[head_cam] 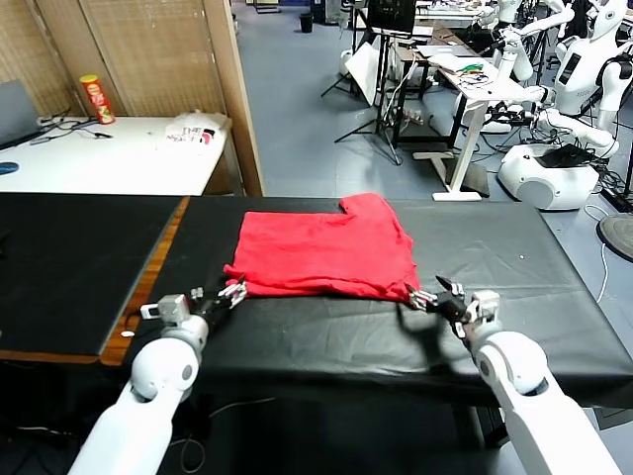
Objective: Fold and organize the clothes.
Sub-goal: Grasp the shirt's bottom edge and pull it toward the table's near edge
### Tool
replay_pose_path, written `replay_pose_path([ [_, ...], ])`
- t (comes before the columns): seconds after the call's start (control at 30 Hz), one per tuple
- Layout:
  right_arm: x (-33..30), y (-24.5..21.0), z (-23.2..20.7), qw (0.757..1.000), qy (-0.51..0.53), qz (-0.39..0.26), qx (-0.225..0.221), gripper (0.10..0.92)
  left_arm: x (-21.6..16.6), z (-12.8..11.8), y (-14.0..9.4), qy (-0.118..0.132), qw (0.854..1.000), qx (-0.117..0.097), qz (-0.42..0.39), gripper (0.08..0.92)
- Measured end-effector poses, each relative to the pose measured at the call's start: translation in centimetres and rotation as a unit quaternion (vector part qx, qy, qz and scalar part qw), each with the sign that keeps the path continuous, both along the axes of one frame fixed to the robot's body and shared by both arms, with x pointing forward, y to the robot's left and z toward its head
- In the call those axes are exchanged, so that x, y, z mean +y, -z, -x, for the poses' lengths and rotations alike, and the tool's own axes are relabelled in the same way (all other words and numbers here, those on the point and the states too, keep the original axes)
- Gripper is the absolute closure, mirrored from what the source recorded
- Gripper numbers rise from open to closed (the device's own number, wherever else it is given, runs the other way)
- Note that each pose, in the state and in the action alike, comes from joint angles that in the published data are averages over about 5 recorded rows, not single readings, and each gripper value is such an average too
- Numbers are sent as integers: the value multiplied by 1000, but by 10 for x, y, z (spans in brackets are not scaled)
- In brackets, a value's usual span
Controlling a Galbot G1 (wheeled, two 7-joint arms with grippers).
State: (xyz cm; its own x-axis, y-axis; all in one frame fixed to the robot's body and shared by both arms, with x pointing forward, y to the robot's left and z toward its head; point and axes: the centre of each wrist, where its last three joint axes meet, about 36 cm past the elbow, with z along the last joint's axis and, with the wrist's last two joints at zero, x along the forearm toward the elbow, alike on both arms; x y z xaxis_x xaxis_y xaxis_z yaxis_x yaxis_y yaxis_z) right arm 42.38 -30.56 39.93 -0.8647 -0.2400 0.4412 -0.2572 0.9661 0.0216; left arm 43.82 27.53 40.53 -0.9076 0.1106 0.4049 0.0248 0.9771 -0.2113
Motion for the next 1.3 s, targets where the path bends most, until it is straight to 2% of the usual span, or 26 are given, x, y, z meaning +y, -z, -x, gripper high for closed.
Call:
replay_pose_path([
  [0.1,1,0,1,1000,-2,1,-1,490,1,0,3,1,1000,4,5,201],
  [0.23,2,-1,0,1000,-1,2,-4,707,3,-1,6,4,1000,7,7,226],
  [0.3,2,-3,1,1000,0,3,-5,811,4,-1,7,5,1000,8,8,296],
  [0.4,2,-6,3,1000,3,7,-3,889,4,0,9,6,1000,10,6,459],
  [0.6,2,-19,13,1000,15,24,12,899,5,5,8,5,999,8,-31,793],
  [0.7,3,-27,22,999,16,35,20,899,7,9,7,8,999,10,-49,873],
  [0.93,4,-45,49,997,11,55,45,899,13,27,-1,22,997,26,-69,875],
  [1.2,9,-55,81,995,13,60,73,899,17,67,-19,50,994,43,-89,875],
  [1.3,11,-57,93,995,12,55,84,851,16,81,-25,58,993,48,-92,875],
])
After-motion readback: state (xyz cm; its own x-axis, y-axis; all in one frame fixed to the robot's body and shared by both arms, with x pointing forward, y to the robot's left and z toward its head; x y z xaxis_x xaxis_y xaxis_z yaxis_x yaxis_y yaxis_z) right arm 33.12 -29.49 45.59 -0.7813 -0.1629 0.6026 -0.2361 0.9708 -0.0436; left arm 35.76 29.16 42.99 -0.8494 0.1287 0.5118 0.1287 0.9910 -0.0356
